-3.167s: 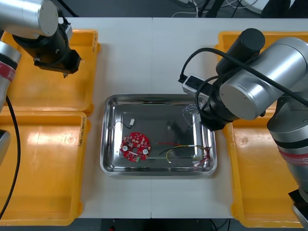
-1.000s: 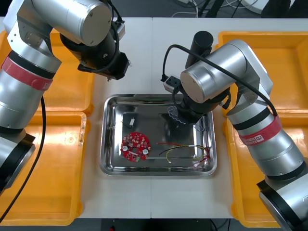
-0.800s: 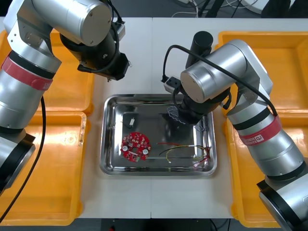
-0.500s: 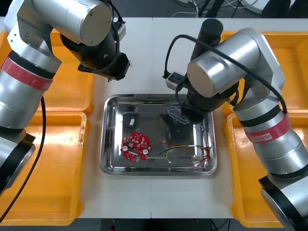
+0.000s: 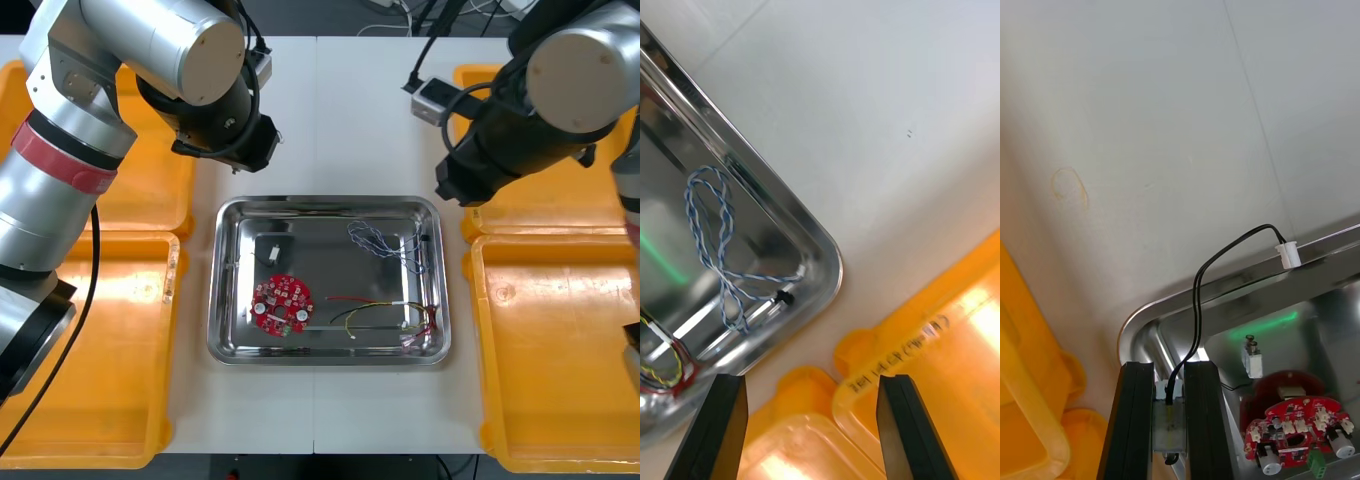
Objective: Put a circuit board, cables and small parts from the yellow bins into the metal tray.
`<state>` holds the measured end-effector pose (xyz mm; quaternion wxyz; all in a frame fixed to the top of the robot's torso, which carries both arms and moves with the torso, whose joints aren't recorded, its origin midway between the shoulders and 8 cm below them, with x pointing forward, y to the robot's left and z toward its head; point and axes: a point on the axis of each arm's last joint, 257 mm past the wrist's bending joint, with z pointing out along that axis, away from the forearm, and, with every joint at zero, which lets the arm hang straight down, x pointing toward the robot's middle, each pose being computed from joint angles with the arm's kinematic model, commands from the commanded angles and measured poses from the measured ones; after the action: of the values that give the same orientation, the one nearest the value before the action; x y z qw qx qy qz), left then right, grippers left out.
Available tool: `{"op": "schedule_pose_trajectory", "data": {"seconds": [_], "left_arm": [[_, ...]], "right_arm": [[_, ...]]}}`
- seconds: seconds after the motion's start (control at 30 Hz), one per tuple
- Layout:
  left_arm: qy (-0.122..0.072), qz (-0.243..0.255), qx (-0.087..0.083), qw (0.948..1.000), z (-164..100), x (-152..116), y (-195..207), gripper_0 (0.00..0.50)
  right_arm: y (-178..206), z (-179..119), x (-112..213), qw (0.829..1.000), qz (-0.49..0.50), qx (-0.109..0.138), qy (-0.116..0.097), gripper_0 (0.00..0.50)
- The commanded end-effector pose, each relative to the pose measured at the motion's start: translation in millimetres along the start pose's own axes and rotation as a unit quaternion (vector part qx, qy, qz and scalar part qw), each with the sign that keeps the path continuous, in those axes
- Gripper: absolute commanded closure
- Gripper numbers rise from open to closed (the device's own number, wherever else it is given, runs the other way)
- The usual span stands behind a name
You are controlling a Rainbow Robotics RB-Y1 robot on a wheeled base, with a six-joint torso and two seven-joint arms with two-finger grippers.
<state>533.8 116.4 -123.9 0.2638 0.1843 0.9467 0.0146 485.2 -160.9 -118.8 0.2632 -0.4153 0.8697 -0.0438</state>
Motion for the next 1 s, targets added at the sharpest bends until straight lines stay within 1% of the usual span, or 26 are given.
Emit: {"op": "schedule_pose_trajectory", "data": {"seconds": [0.03,0.17,0.23,0.33,0.4,0.47,0.57,0.7,0.83,0.93,1.0], "left_arm": [[-0.006,-0.047,0.014,0.9988,-3,2,-33,0.500],[-0.002,-0.054,0.012,0.9985,1,8,-50,0.500],[0.003,-0.058,0.012,0.9983,4,12,-58,0.500],[0.004,-0.066,0.013,0.9977,7,15,-69,0.500],[0.005,-0.071,0.011,0.9974,10,17,-74,0.500],[0.005,-0.078,0.013,0.9969,13,19,-80,0.500],[0.004,-0.086,0.012,0.9962,22,25,-89,0.500],[0.000,-0.095,0.010,0.9955,36,33,-98,0.500],[0.006,-0.095,0.006,0.9955,48,46,-103,0.500],[0.006,-0.098,0.006,0.9951,55,52,-110,0.500],[0.002,-0.108,0.006,0.9941,60,54,-113,0.500]], "right_arm": [[-43,-42,0,0.999,0.020,0.037,-0.025,0.000],[-64,-62,18,0.998,0.037,0.042,-0.022,0.000],[-72,-69,27,0.998,0.043,0.045,-0.017,0.000],[-80,-78,38,0.997,0.056,0.045,-0.014,0.000],[-85,-82,41,0.996,0.072,0.050,-0.016,0.000],[-87,-85,44,0.995,0.088,0.054,-0.016,0.000],[-91,-86,51,0.992,0.113,0.059,-0.012,0.000],[-99,-89,68,0.986,0.149,0.070,-0.003,0.000],[-106,-91,90,0.981,0.176,0.081,0.011,0.000],[-109,-90,105,0.978,0.187,0.088,0.021,0.000],[-110,-88,113,0.976,0.193,0.093,0.027,0.000]]}}
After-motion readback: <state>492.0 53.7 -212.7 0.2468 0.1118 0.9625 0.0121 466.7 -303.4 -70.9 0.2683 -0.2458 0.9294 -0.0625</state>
